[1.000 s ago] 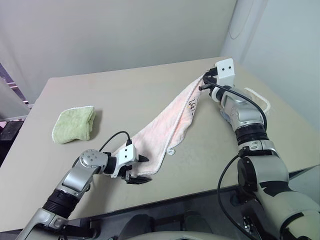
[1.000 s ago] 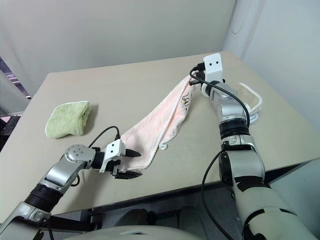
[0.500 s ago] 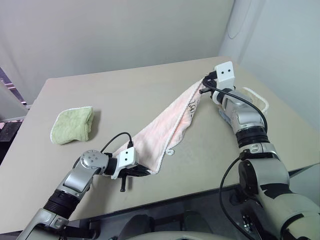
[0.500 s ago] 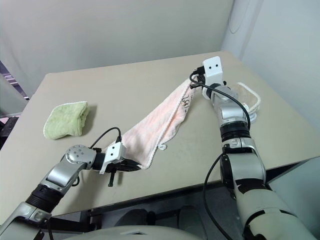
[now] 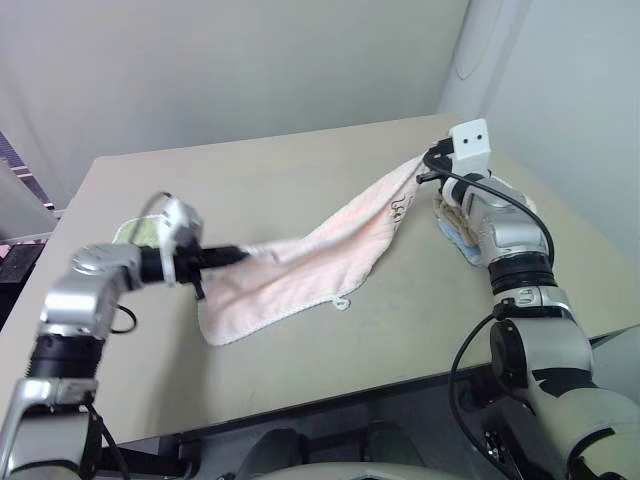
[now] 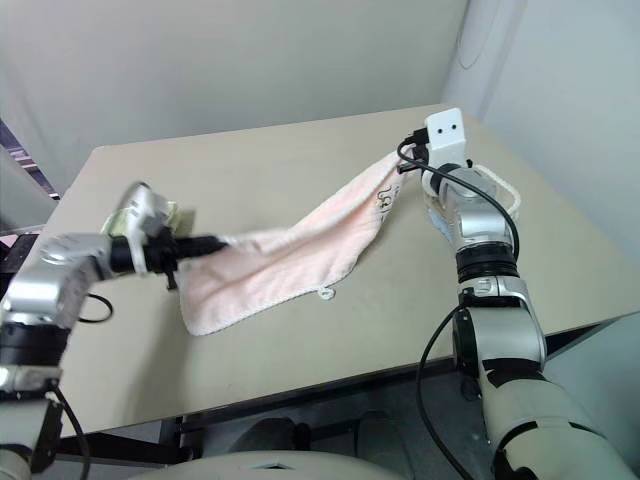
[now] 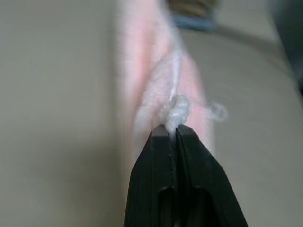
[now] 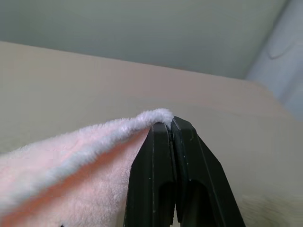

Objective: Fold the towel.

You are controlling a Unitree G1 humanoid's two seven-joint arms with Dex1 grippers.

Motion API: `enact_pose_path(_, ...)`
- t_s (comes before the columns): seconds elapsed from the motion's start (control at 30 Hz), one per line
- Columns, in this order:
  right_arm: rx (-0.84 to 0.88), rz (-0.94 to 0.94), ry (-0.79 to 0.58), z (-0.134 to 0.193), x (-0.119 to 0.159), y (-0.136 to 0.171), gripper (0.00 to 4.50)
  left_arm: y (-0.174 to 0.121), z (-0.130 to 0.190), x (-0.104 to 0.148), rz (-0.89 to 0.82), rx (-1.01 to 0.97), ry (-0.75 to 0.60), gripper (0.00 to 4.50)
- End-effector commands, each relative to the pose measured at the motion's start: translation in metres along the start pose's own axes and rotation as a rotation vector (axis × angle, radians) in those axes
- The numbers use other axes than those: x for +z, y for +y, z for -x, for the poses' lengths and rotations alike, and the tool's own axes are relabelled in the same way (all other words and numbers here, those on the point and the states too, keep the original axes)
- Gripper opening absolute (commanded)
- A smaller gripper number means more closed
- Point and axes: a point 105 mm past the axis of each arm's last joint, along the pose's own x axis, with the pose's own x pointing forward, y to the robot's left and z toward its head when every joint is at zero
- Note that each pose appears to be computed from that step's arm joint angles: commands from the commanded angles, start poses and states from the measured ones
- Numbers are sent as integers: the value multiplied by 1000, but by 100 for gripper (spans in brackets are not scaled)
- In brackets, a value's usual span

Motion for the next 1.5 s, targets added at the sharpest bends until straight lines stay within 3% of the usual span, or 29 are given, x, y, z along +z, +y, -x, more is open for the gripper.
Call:
enact_pose_path(0.03, -34, 11, -72, 1, 23, -12, 0, 32, 3, 25, -19, 132, -107, 4)
enact_pose_path(0.17, -68, 25, -82, -2, 26, -20, 0, 75, -13, 50, 12, 343, -231, 4)
enact_pose_path(0.37, -115, 27, -128, -13, 45, -25, 0, 90, -41, 85, 47, 420, -350, 4)
enact_pose_path(0.6, -154, 18, -246, -14, 82, -33, 0, 111, -24, 104, 60, 632, -442, 4)
enact_pose_path(0.7, -81, 19, -280, -12, 85, -29, 0, 109, -18, 94, 71, 580, -426, 4)
enact_pose_path(0.93, 162, 7, -293, 11, 52, -12, 0, 83, 2, 50, 49, 316, -360, 4)
enact_pose_path(1.03, 257, -41, -275, 39, 42, -6, 0, 68, 16, 33, 55, 218, -310, 4)
enact_pose_path(1.3, 404, -148, -167, 109, 25, 10, 0, 23, 43, 16, 71, 122, -228, 4)
enact_pose_path(1.5, 576, -183, -27, 166, 4, 21, 0, -19, 56, -7, 81, 42, -91, 4)
